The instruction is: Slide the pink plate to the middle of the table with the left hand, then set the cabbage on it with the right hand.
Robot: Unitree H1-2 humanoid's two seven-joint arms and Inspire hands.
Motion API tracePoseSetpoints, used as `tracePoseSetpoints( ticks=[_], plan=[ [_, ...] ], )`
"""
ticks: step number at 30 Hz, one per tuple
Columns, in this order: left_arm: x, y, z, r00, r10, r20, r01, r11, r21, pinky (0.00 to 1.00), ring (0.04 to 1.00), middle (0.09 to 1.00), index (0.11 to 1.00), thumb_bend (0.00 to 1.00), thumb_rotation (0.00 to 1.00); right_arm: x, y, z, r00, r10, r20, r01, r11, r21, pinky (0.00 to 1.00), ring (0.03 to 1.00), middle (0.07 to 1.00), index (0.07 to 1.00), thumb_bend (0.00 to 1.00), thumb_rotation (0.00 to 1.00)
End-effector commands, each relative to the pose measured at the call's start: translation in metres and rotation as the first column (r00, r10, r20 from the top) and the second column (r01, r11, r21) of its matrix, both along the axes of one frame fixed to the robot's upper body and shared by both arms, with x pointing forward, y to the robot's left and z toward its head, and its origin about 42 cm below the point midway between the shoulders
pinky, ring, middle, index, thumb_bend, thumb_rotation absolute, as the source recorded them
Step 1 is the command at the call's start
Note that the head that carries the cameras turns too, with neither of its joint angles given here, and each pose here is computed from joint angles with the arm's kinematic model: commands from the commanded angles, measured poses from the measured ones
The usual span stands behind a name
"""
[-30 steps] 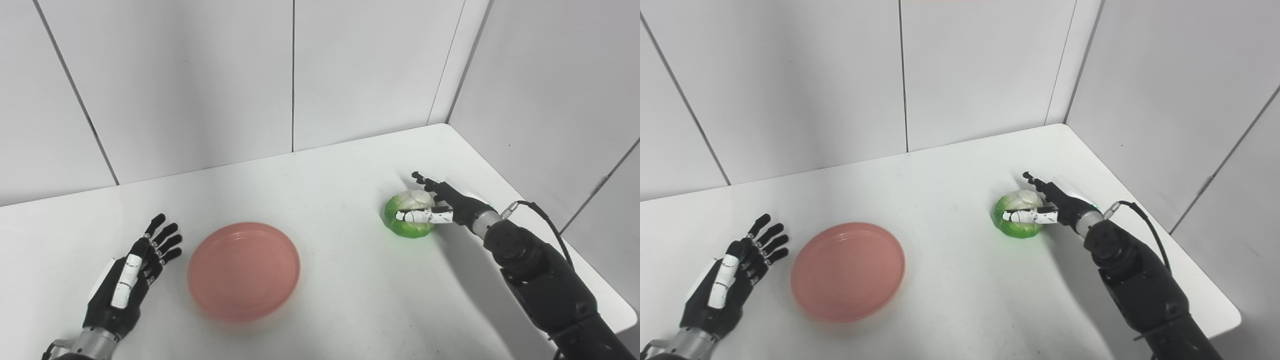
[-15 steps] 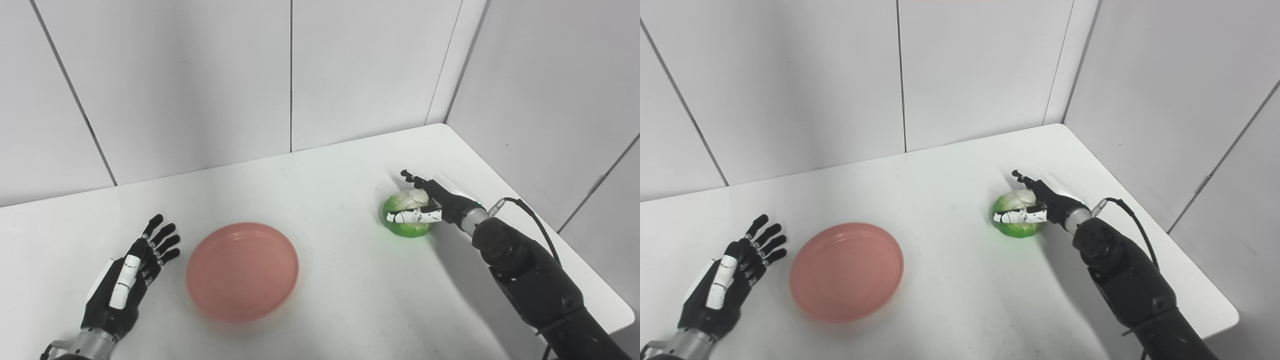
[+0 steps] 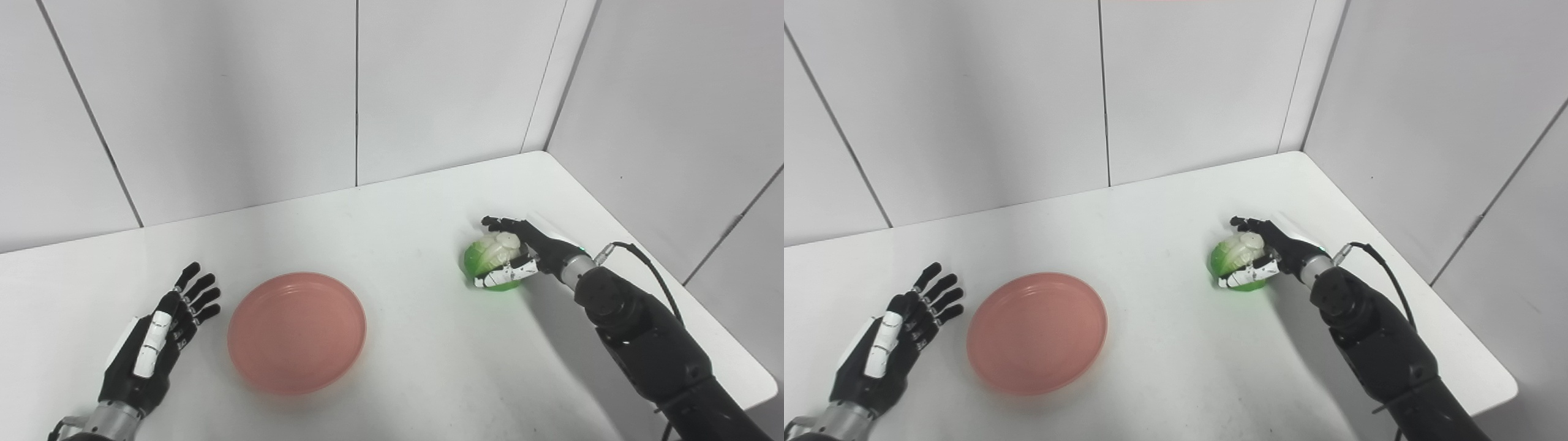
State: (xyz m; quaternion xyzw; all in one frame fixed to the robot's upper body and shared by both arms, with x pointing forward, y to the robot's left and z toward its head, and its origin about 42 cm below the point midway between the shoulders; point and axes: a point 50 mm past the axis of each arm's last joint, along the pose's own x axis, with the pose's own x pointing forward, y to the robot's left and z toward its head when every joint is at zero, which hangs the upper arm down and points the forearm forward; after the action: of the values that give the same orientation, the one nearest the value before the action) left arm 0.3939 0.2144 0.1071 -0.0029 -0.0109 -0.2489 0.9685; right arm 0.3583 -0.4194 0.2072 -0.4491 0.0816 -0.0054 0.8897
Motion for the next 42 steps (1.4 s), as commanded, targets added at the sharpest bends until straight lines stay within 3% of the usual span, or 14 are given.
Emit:
tracePoseSetpoints(
  ticks=[1, 2, 5, 11, 24, 30, 37, 42],
  plan=[
    [-0.011, 0.029, -0.024, 0.990, 0.073, -0.119, -0.065, 0.996, 0.068, 0.90, 0.918, 0.939, 0.948, 0.81, 0.91, 0.002, -0.006, 0.014, 0.994, 0.006, 0.111, -0.004, 1.000, -0.012, 0.58, 0.607, 0.637, 0.668, 0.86, 0.01],
    [-0.011, 0.029, -0.025, 0.990, 0.071, -0.119, -0.064, 0.996, 0.066, 0.90, 0.919, 0.940, 0.949, 0.80, 0.90, 0.002, -0.007, 0.014, 0.992, 0.003, 0.123, -0.002, 1.000, -0.015, 0.54, 0.548, 0.545, 0.565, 0.67, 0.01],
    [-0.011, 0.029, -0.024, 0.990, 0.072, -0.124, -0.064, 0.996, 0.064, 0.90, 0.920, 0.941, 0.949, 0.80, 0.90, 0.001, -0.006, 0.012, 0.990, -0.002, 0.141, 0.005, 1.000, -0.019, 0.46, 0.484, 0.480, 0.499, 0.54, 0.00],
    [-0.011, 0.028, -0.023, 0.990, 0.070, -0.123, -0.062, 0.996, 0.068, 0.90, 0.921, 0.944, 0.954, 0.81, 0.91, 0.002, -0.007, 0.009, 0.990, -0.018, 0.143, 0.022, 0.999, -0.031, 0.43, 0.457, 0.438, 0.504, 0.53, 0.00],
    [-0.011, 0.027, -0.026, 0.990, 0.067, -0.123, -0.060, 0.996, 0.065, 0.90, 0.921, 0.943, 0.952, 0.81, 0.90, 0.001, -0.005, 0.011, 0.987, -0.006, 0.163, 0.009, 1.000, -0.020, 0.44, 0.466, 0.463, 0.499, 0.53, 0.00],
    [-0.011, 0.024, -0.025, 0.990, 0.070, -0.125, -0.061, 0.995, 0.075, 0.90, 0.920, 0.943, 0.952, 0.81, 0.91, -0.001, 0.006, 0.031, 0.984, 0.014, 0.180, -0.012, 1.000, -0.014, 0.46, 0.478, 0.472, 0.499, 0.53, 0.00],
    [-0.010, 0.017, -0.027, 0.989, 0.071, -0.129, -0.062, 0.996, 0.071, 0.91, 0.923, 0.944, 0.953, 0.80, 0.92, -0.001, 0.038, 0.065, 0.959, 0.100, 0.265, -0.099, 0.995, -0.016, 0.44, 0.465, 0.471, 0.499, 0.53, 0.00],
    [-0.012, 0.007, -0.025, 0.989, 0.078, -0.127, -0.067, 0.994, 0.089, 0.91, 0.923, 0.939, 0.949, 0.83, 0.93, 0.000, 0.057, 0.083, 0.942, 0.176, 0.284, -0.176, 0.984, -0.025, 0.43, 0.467, 0.473, 0.500, 0.53, 0.00]
  ],
)
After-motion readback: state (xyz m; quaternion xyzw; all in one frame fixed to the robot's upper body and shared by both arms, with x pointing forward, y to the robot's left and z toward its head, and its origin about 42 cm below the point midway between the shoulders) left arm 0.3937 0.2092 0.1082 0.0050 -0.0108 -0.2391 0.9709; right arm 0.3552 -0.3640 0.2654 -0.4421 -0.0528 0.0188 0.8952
